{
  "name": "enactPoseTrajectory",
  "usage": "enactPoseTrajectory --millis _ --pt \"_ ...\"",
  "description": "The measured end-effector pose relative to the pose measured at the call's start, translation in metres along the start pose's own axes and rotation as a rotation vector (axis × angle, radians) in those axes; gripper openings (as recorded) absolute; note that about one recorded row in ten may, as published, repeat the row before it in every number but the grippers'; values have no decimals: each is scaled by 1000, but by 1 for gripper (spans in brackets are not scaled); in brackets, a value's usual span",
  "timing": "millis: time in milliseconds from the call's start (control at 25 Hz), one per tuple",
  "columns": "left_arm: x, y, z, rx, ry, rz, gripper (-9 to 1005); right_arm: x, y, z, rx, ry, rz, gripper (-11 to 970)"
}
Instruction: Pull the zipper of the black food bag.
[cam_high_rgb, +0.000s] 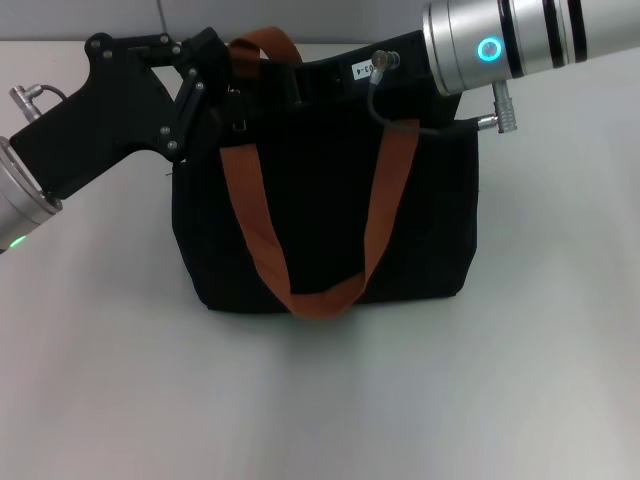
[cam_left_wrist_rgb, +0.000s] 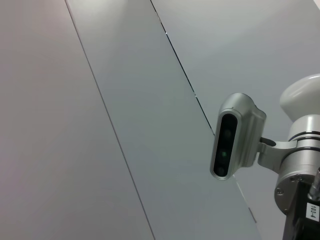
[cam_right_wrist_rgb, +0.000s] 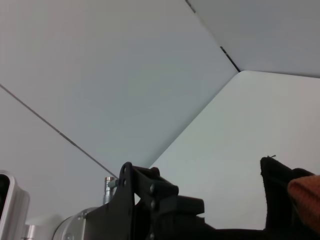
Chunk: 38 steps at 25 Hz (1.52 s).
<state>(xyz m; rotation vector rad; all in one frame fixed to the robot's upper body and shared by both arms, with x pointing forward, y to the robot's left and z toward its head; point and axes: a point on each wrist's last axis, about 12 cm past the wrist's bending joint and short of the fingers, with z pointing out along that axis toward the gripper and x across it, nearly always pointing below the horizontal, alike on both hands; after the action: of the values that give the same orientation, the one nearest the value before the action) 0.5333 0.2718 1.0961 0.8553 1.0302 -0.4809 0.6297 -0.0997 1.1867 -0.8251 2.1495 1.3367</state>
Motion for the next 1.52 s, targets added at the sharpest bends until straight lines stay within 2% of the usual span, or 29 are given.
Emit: enactPoseTrajectory --millis 600,1520 --pt "1 0 2 -10 -2 -3 56 -1 0 0 4 1 -42 -1" --pt "1 1 -2 -35 -2 -8 59 3 -6 -3 33 0 -8 0"
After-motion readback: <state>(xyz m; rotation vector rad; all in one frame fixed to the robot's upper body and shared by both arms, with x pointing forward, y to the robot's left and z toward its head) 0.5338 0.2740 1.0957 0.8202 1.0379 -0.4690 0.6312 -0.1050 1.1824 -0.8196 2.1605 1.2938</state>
